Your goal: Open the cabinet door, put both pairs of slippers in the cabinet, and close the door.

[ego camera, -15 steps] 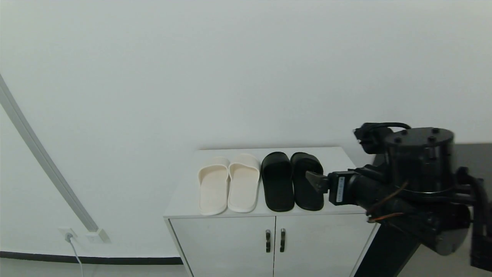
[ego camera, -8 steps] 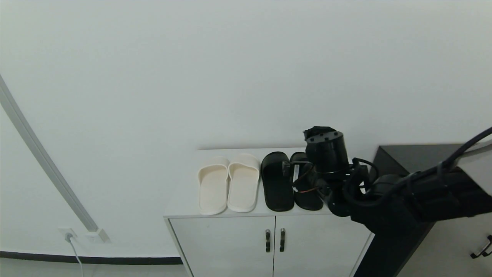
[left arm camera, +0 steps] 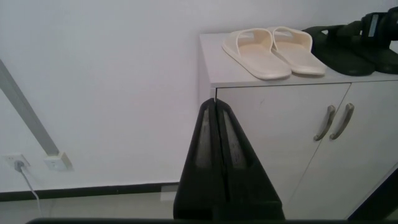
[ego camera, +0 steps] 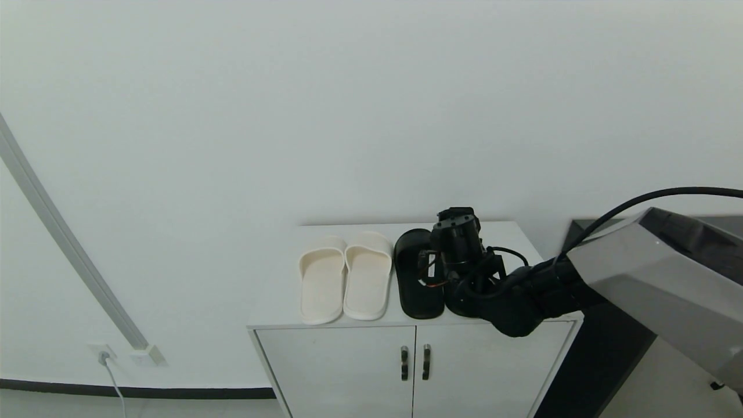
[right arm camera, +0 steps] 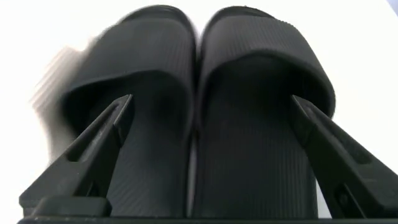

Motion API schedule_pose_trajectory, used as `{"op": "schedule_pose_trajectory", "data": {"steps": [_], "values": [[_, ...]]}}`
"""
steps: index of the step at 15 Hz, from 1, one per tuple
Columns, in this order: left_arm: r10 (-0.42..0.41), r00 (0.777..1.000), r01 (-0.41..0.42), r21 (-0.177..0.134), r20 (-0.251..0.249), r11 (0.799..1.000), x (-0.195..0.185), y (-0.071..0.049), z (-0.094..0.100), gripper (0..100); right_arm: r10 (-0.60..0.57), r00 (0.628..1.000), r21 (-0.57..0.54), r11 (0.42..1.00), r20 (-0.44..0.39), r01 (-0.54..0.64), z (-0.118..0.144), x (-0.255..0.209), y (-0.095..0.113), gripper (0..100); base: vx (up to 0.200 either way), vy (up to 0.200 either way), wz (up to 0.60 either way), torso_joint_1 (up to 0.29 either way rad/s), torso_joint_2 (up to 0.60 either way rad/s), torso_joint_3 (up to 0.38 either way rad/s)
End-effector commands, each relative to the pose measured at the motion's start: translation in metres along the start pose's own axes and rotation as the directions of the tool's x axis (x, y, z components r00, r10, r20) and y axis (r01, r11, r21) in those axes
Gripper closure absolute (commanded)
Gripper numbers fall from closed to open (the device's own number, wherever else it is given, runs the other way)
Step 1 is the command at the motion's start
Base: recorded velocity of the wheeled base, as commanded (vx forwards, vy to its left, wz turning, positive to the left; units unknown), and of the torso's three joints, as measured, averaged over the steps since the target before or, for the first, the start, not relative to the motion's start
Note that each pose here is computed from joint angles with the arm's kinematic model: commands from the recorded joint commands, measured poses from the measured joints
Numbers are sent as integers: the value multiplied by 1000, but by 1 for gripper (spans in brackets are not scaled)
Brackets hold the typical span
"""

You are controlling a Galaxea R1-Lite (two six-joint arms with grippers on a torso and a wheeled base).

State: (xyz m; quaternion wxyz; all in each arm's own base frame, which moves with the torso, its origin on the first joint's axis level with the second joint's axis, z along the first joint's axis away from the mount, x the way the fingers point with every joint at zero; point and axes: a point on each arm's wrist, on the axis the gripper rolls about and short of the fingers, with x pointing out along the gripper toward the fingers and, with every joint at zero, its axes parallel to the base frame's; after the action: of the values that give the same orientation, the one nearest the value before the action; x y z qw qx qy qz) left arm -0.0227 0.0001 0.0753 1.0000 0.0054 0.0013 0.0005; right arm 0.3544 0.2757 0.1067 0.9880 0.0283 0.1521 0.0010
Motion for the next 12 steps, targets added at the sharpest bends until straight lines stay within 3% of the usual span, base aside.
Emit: {"op": "schedule_pose_trajectory", "data": {"steps": [1,6,12], "values": [[0,1000,0,0,-1,1000,0,0,0,100,-13,1000,-24,1000,1,13,-8,20,3,0,0,0,0,0,0,0],[0,1000,0,0,-1,1000,0,0,0,100,-32,999,-39,999,43,34,-7,58,5,0,0,0,0,0,0,0],[0,1000,0,0,-1,1000,0,0,0,100,-31,999,-42,999,40,33,-8,64,3,0,0,0,0,0,0,0]]}}
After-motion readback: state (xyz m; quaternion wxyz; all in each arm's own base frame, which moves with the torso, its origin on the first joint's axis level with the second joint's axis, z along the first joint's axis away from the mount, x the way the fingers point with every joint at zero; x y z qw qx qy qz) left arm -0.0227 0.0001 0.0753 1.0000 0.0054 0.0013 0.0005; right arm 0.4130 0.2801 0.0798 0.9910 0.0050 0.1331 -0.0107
